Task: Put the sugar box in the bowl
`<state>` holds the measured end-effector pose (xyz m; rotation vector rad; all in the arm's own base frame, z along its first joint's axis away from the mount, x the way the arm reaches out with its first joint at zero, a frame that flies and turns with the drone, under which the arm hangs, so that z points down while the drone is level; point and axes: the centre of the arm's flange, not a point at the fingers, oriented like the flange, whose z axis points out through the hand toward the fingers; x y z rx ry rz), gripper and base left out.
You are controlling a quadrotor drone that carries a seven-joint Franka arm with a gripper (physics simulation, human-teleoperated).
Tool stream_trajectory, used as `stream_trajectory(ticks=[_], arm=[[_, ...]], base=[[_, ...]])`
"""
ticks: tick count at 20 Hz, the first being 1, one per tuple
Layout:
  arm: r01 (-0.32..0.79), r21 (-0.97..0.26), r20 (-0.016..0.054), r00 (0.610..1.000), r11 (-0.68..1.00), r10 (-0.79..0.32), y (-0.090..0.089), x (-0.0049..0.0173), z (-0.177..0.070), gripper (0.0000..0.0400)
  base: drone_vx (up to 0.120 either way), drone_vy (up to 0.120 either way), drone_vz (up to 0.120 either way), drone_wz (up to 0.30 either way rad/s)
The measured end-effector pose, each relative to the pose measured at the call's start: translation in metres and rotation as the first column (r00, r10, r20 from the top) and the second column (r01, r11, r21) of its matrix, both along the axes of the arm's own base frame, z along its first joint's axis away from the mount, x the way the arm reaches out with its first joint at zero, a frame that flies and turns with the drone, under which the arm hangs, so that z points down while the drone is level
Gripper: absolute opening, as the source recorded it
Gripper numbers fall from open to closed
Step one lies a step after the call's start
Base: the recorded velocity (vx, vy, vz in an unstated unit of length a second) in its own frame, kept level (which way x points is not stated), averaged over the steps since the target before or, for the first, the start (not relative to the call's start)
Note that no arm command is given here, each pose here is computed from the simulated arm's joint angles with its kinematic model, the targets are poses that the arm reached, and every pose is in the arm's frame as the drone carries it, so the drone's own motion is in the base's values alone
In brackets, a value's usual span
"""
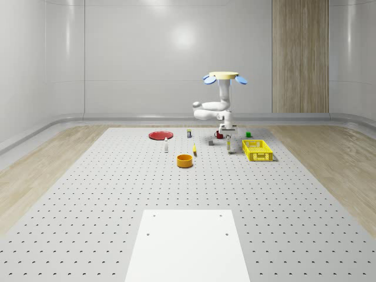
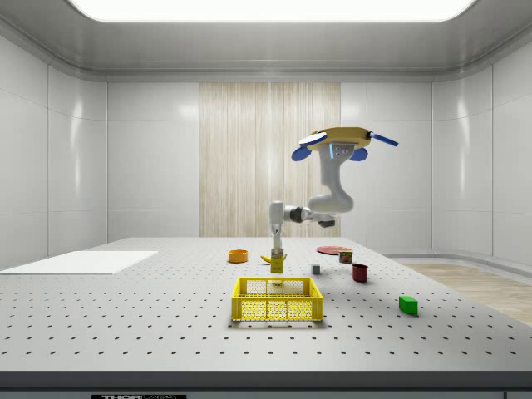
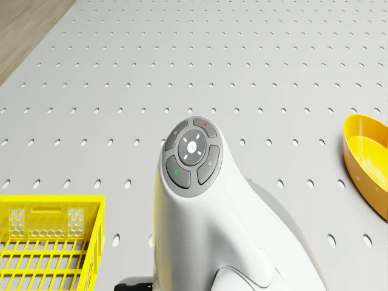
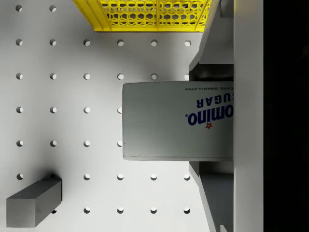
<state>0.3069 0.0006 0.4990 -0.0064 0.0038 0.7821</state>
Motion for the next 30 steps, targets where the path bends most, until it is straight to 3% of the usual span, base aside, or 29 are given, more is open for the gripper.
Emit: stream_trajectory(ticks=[12,30], arm=[[-0.002,0.0,0.0,1.0,1.0,0.002,-0.0002,0.0,-0.0113,0.0162],[-0.002,0.0,-0.0002,1.0,1.0,0.002,-0.0003,0.0,-0.0121,0.0162]], base=[[0.12,-0.12,0.117,0.0],[0.12,-0.12,0.0,0.0]])
